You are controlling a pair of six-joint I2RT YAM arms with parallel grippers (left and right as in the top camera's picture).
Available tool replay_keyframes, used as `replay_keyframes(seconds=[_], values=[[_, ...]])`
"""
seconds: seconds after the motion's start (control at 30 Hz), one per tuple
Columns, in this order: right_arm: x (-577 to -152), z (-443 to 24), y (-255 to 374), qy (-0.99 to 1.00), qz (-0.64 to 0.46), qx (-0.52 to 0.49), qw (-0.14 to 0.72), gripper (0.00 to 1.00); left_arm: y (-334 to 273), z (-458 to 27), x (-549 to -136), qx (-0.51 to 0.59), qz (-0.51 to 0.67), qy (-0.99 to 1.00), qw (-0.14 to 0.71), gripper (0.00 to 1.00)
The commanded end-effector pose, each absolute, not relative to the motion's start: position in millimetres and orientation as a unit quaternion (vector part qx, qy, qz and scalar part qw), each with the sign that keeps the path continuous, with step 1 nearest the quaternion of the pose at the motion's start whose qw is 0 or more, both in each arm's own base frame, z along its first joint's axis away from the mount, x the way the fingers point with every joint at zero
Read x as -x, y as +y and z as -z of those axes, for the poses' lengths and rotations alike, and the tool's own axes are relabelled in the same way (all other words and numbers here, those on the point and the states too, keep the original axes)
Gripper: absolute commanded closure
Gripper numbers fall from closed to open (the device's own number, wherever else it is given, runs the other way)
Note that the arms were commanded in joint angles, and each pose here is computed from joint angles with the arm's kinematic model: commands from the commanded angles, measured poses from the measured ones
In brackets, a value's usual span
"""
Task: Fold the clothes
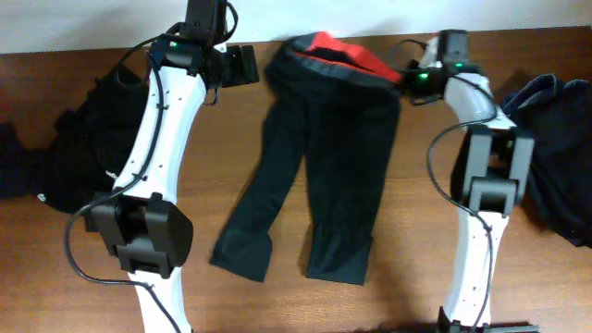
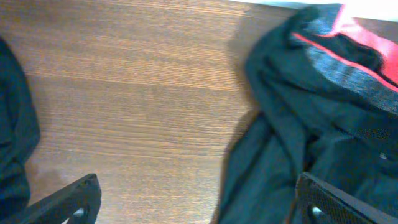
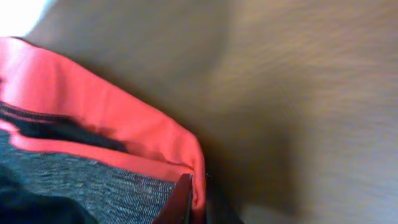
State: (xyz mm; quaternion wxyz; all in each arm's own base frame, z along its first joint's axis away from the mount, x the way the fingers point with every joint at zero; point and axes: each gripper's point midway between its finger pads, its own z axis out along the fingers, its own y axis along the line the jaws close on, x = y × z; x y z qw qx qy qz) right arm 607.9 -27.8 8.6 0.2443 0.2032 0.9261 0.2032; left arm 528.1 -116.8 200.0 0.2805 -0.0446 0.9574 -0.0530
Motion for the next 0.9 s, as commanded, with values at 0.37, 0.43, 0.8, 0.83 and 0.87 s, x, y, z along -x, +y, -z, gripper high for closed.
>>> replay_keyframes(seconds=[0.37,0.43,0.8,0.83,0.87], values=[[-500.2,-84.5,-159.4,0.913,0.167,-0.329,0.172,0.96,-152.0,-196.1,-524.3,0.020,0.070,0.957,0.281,0.01],[-483.5,-86.1,-160.7,0.912,0.182,-0.337,0.146,0.96,-154.8,-192.4,-524.0,0.018,0.070,0.958,0.278,0.01],[-401.4,-86.2,-168.8,0.905,0.238,-0.352,-0.005,0.96,-164.4,-175.0,-522.6,0.010,0.085,0.963,0.255,0.01],[-395.7,-87.3,-171.7,0.902,0.243,-0.355,-0.013,0.96,-164.5,-175.0,-522.5,0.010,0.085,0.963,0.255,0.01],[-390.0,-88.5,-175.1,0.899,0.248,-0.359,-0.022,0.96,-164.5,-174.8,-522.2,0.010,0.085,0.963,0.254,0.01]])
